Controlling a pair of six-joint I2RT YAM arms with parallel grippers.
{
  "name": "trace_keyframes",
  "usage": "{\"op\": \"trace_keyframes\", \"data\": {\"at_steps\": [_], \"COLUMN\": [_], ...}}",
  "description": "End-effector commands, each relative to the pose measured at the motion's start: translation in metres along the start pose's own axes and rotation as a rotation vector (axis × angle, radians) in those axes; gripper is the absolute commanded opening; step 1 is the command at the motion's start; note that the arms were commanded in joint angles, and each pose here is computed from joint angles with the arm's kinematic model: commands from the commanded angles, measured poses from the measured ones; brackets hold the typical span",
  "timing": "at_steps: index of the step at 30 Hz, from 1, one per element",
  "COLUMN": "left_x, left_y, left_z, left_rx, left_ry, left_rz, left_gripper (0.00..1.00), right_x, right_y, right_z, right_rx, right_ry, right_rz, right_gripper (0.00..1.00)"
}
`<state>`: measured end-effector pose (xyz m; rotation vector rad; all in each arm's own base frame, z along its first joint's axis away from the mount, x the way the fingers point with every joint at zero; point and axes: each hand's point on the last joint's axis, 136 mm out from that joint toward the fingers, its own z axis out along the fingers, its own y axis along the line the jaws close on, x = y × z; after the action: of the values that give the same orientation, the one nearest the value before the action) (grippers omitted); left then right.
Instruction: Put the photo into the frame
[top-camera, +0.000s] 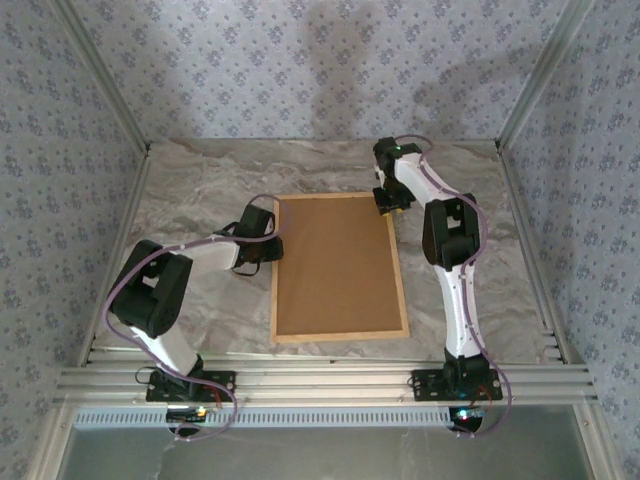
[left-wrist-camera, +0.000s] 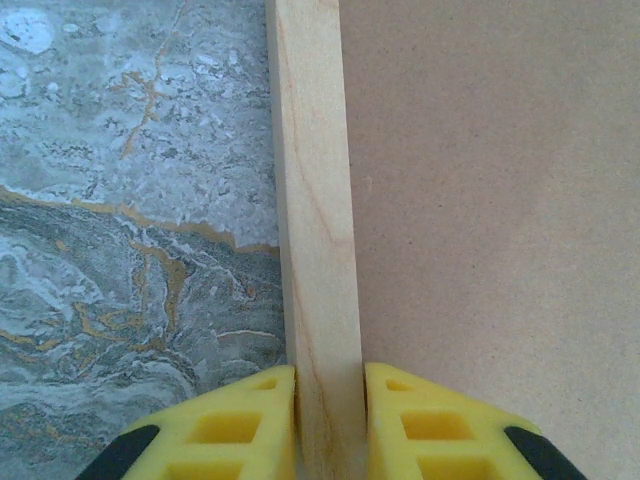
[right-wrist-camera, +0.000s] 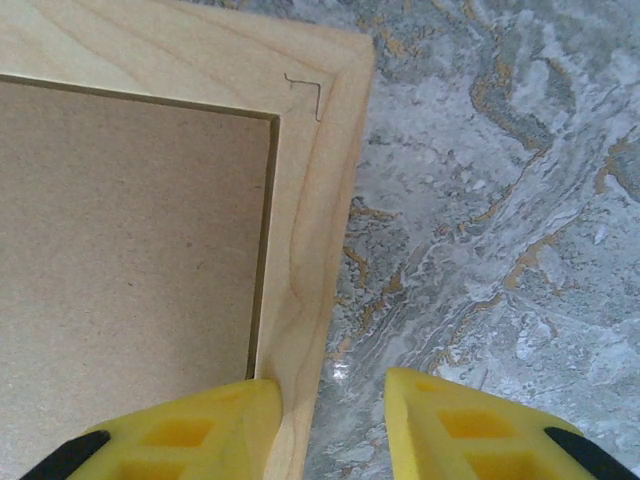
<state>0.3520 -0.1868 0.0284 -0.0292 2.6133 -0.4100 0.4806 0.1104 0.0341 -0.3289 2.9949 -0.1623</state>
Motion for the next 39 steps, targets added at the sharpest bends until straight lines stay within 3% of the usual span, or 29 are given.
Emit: {"op": "trace_keyframes", "data": {"at_steps": [1, 21, 28, 39], "left_x": [0.059, 0.053, 0.051, 0.049], "left_y": [0.026, 0.024, 0.024, 0.023], "left_z": [0.009, 0.009, 0.01, 0.011], "left_rx": [-0.089, -0.089, -0.087, -0.081], "left_ry": [0.197, 0.188, 0.192, 0.189], "left_rz": [0.029, 0.047, 0.051, 0.054], "left_gripper": [0.22, 0.22, 0.22, 0.22], "right_x": [0.021, 0.01, 0.013, 0.015], "right_y": [0.023, 0.042, 0.061, 0.058], "right_z": [0.044, 0.048, 0.046, 0.049], "right_rx": [-0.011, 0.025, -0.089, -0.118], "right_ry": [0.122, 0.154, 0.17, 0.19], "right_rz": [-0.058, -0.196, -0.131, 0.005], "right_gripper": [0.39, 0.51, 0.49, 0.49]}}
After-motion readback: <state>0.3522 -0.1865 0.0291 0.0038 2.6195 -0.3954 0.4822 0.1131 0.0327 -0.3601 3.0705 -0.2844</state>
